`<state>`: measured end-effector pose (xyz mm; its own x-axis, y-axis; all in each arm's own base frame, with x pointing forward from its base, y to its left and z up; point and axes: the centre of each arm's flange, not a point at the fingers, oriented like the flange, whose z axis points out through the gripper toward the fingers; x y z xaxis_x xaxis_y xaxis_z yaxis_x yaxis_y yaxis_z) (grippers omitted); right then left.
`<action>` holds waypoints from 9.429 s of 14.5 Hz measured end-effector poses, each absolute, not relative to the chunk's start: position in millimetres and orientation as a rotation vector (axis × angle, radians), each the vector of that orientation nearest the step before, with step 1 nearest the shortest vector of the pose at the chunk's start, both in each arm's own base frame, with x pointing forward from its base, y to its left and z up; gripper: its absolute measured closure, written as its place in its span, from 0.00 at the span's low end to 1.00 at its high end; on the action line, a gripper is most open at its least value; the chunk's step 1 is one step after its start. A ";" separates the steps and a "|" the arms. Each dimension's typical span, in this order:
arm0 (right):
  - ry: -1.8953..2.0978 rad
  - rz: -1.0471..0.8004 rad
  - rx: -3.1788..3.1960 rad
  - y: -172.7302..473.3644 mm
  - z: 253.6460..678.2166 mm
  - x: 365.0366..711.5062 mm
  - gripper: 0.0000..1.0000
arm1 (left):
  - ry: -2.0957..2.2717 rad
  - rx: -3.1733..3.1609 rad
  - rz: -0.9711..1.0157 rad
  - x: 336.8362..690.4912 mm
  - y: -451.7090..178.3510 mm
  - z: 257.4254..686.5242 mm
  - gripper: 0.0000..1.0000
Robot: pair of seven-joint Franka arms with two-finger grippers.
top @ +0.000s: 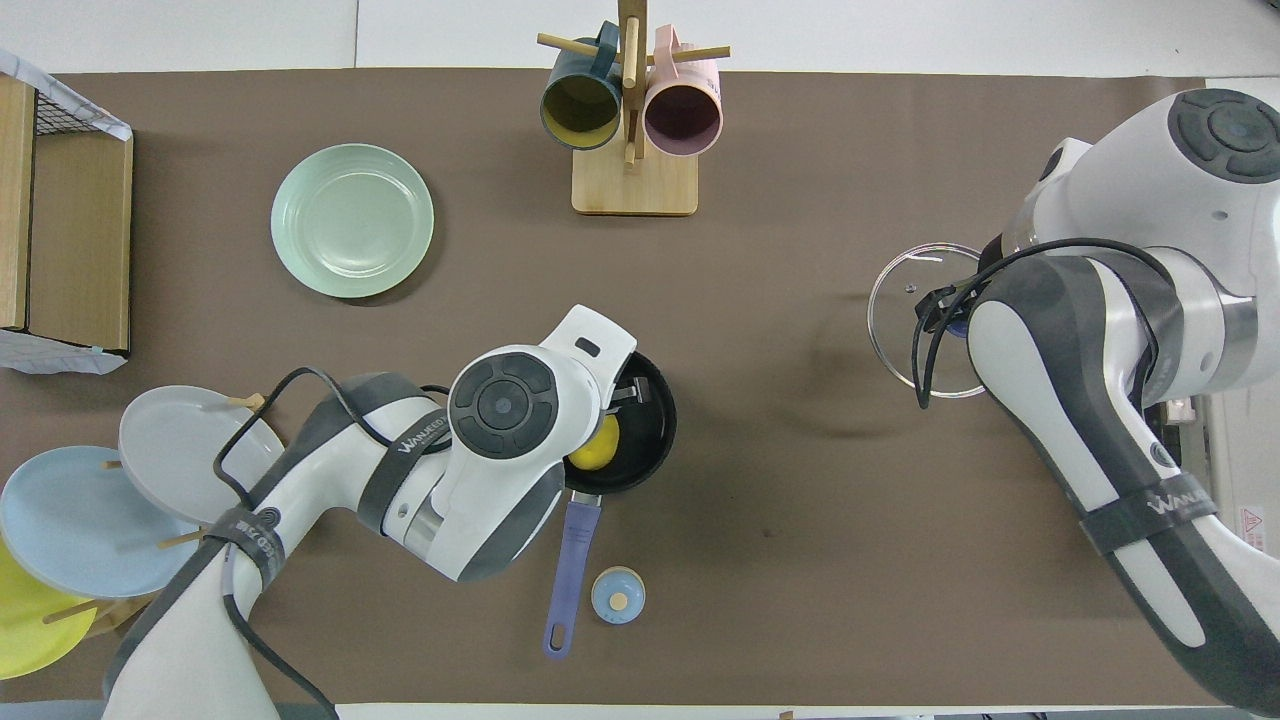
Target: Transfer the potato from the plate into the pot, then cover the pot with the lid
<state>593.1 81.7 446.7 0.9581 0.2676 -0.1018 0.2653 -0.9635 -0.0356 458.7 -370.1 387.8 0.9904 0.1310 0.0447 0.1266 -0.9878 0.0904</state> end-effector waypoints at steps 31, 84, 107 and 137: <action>0.024 -0.009 -3.115 435.8 404.7 468.2 0.34 | -0.114 3.112 -0.109 523.7 -92.0 618.1 0.00; 0.010 -0.073 -3.140 441.3 380.7 483.1 0.56 | -0.056 3.112 -0.101 526.9 -75.3 618.5 0.00; 0.065 -0.002 -3.132 436.0 383.6 486.4 0.56 | -0.056 3.112 -0.101 526.9 -75.3 618.5 0.00; 0.181 -0.084 -3.195 259.4 547.6 541.2 0.00 | -0.056 3.112 -0.101 526.9 -75.3 618.5 0.00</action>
<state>541.2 259.4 547.6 0.9922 -0.1112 0.0557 -0.1144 -0.9918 0.0567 526.9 -75.3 618.5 0.9973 -0.0366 -0.0641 -0.0349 -0.9990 0.0282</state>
